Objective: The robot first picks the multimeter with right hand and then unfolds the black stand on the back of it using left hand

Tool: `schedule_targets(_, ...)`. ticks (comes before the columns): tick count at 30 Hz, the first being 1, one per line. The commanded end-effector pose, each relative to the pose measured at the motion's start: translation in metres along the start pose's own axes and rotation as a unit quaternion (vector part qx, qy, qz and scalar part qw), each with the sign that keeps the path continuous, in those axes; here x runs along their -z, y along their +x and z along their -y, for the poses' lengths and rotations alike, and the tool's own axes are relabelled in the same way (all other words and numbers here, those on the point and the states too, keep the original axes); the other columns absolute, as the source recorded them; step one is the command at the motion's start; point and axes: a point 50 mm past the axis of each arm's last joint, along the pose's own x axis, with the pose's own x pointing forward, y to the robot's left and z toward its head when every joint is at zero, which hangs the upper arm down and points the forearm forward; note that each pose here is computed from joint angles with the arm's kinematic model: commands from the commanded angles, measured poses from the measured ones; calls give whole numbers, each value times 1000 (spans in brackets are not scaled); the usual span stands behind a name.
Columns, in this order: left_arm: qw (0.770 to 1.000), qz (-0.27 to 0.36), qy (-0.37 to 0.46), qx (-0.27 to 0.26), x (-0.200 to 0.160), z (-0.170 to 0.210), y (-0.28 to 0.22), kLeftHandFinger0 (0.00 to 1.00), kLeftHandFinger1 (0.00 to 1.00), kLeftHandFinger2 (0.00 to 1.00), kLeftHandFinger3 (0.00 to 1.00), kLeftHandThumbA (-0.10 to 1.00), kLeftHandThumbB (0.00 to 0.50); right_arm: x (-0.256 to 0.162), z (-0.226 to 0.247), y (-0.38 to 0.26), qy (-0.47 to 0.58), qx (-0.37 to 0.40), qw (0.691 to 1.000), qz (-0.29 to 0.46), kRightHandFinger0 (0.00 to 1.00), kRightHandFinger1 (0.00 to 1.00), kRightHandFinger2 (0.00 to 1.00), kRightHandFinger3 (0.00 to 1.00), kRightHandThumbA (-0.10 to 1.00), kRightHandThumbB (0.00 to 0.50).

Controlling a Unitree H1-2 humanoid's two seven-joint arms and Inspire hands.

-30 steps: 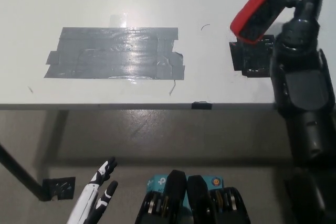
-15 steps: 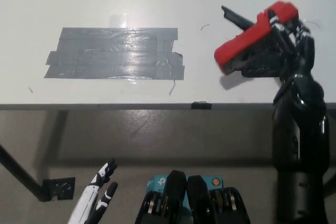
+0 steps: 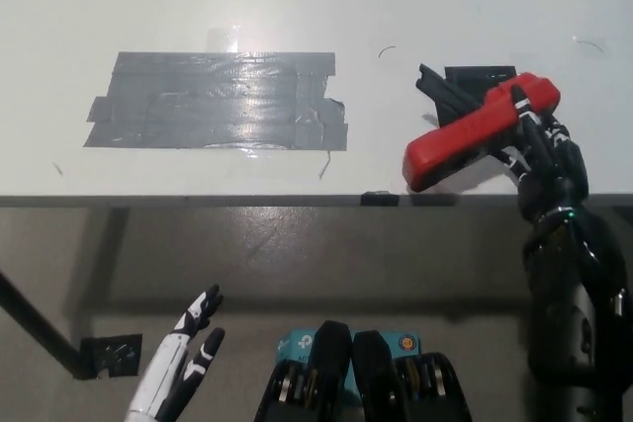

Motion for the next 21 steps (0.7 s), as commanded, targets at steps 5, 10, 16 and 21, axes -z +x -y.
schedule_targets(5,986,137,-23,-89,-39,-15,39,1000,1000,1000,1000,1000,125,-119,-83,-120,221,-467,849,109,17,471,750,943,-100,105)
schedule_targets(10,974,196,-16,-113,-51,-10,41,1000,1000,1000,1000,1000,116,-110,-73,-129,212,-476,848,98,11,476,761,1000,-100,94)
schedule_targets(16,956,265,-28,-119,-90,-7,40,1000,1000,1000,1000,1000,97,-100,-71,-136,200,-504,837,71,0,458,746,918,-100,72)
schedule_targets(21,933,334,-27,-129,-130,-10,41,1000,1000,1000,1000,1000,93,-93,-72,-139,184,-516,834,63,0,481,786,892,-100,64)
